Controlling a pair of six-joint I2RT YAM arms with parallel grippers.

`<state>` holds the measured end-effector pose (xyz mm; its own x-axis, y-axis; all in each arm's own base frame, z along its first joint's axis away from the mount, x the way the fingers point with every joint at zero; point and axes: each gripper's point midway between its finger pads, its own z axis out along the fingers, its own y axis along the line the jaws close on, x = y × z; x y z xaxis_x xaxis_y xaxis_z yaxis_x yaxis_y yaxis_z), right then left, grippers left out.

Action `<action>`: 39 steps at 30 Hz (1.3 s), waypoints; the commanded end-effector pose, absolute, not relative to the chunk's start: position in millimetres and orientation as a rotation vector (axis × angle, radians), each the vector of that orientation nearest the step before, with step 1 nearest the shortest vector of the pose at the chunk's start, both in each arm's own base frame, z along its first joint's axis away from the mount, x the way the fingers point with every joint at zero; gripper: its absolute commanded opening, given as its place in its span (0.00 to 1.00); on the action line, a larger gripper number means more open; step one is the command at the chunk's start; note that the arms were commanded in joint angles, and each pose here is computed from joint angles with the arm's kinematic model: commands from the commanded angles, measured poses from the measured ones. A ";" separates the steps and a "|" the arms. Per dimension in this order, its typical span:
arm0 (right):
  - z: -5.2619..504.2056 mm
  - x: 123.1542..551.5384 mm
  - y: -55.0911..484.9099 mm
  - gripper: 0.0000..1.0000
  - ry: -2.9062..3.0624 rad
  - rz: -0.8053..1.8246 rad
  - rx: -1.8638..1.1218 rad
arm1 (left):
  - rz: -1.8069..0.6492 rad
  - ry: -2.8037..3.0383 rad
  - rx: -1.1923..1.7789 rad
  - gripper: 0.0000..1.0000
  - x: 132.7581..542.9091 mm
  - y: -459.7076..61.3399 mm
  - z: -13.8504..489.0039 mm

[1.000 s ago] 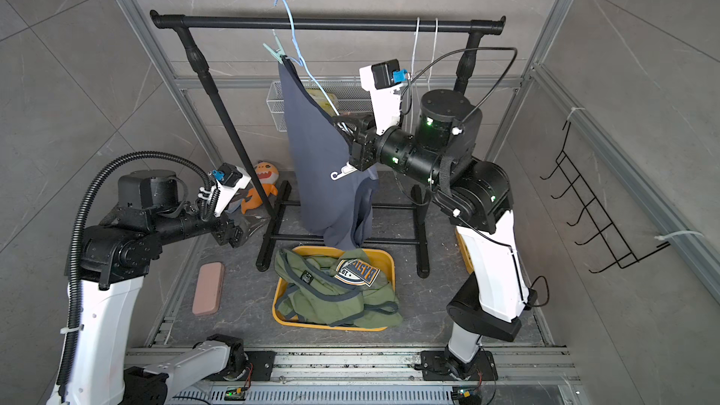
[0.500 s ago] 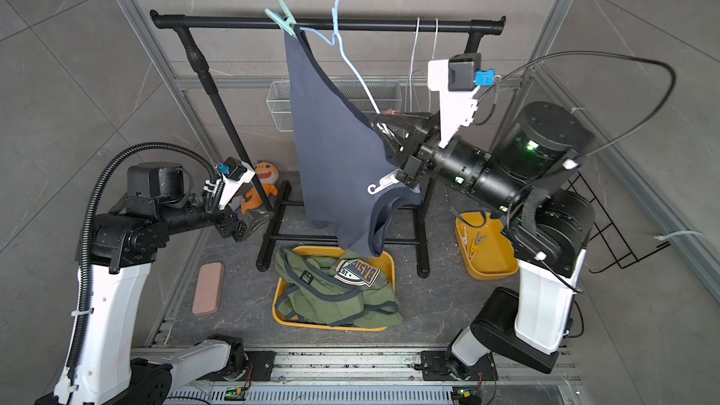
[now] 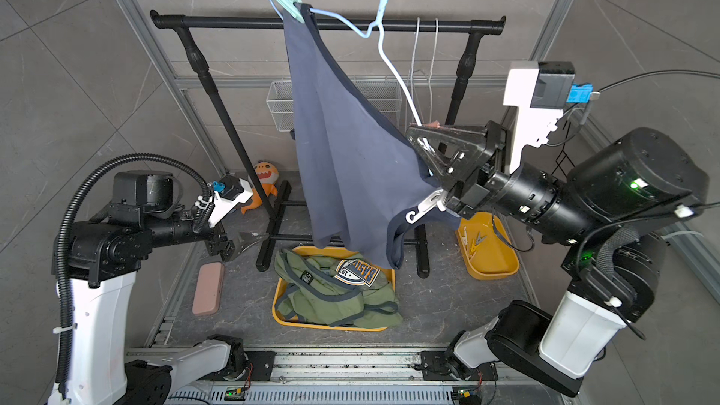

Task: Remove the clothespins securing tank tops to the hanger
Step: Pick up the hanger from the clothesline.

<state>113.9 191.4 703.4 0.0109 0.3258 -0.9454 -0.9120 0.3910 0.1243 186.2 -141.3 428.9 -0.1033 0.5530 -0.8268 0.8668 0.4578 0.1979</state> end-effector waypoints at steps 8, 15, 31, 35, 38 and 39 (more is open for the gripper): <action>748.8 39.9 138.5 0.00 0.920 1.204 -0.638 | -0.490 1.728 1.253 0.94 165.8 -146.4 433.8; 756.2 19.8 119.7 0.00 0.865 1.226 -0.625 | -0.524 1.732 1.248 0.94 165.4 -148.7 430.9; 734.5 52.4 165.9 0.00 1.024 1.320 -0.675 | -0.551 1.721 1.241 0.94 163.9 -151.0 428.8; 720.7 66.5 194.8 0.00 1.102 1.386 -0.733 | -0.548 1.715 1.241 0.94 159.0 -150.1 429.5; 702.9 78.0 216.2 0.00 1.185 1.432 -0.774 | -0.547 1.698 1.256 0.94 148.2 -149.0 432.0; 696.3 83.3 222.2 0.00 1.215 1.437 -0.777 | -0.548 1.691 1.264 0.93 144.0 -148.8 432.9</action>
